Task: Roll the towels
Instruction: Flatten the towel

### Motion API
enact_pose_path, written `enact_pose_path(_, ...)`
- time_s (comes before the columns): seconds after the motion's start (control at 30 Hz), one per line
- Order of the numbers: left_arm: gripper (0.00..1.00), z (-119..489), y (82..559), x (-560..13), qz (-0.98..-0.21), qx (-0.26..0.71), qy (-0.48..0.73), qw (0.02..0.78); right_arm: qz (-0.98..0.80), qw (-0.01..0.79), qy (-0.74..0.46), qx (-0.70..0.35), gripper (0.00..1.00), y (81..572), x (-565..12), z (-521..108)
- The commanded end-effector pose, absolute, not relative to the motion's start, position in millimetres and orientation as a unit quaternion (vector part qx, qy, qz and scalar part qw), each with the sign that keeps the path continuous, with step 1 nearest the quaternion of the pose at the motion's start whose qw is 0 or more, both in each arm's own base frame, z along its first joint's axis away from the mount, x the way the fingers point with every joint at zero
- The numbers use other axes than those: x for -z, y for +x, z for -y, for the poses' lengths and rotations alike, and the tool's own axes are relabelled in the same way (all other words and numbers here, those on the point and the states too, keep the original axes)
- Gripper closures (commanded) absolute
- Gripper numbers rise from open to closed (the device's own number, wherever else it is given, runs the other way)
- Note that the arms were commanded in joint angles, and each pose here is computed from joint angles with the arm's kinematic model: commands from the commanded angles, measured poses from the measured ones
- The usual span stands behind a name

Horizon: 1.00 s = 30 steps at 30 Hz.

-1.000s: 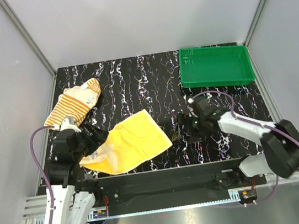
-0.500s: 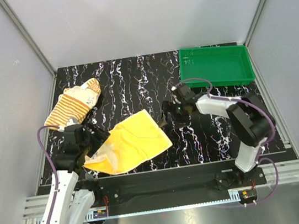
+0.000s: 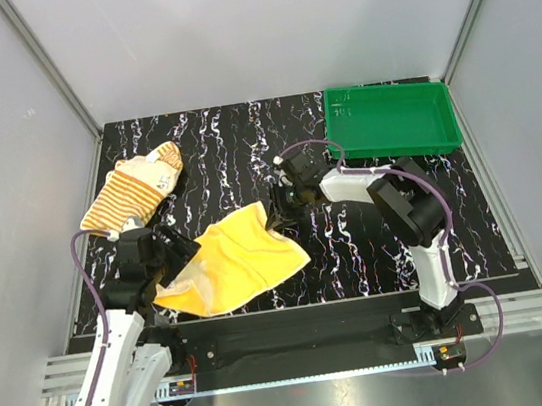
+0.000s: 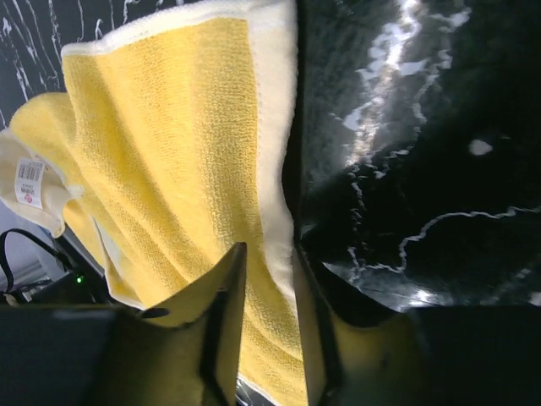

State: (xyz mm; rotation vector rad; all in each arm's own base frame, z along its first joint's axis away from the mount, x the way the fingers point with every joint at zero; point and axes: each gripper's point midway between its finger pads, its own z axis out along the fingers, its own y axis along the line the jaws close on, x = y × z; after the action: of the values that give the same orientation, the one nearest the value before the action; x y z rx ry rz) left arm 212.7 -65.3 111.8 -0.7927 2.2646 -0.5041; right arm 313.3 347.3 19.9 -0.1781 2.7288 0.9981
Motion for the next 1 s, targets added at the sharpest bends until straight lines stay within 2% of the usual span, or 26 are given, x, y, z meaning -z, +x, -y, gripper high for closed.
enact_pose_path(0.0, 0.21, 66, 223, -119, -0.860, 0.201, -0.295, 0.364, -0.957, 0.067, -0.060, -0.276, 0.67, 290, 28, -329)
enact_pose_path(0.1, 0.21, 65, 223, -118, -0.862, 0.199, -0.292, 0.364, -0.959, 0.070, -0.060, -0.269, 0.83, 294, 29, -327)
enact_pose_path(0.17, 0.21, 65, 222, -117, -0.863, 0.196, -0.291, 0.363, -0.959, 0.073, -0.061, -0.268, 0.99, 295, 28, -328)
enact_pose_path(0.4, 0.21, 64, 220, -117, -0.862, 0.197, -0.290, 0.367, -0.960, 0.121, -0.057, -0.247, 1.00, 308, 8, -315)
enact_pose_path(0.7, 0.23, 68, 224, -114, -0.863, 0.205, -0.286, 0.362, -0.957, 0.177, 0.041, -0.227, 1.00, 336, -21, -213)
enact_pose_path(0.83, 0.24, 73, 227, -112, -0.862, 0.217, -0.285, 0.358, -0.965, 0.183, 0.068, -0.178, 1.00, 333, -21, -170)
enact_pose_path(0.97, 0.25, 80, 231, -110, -0.868, 0.225, -0.275, 0.346, -0.960, 0.185, 0.105, -0.183, 1.00, 331, -25, -142)
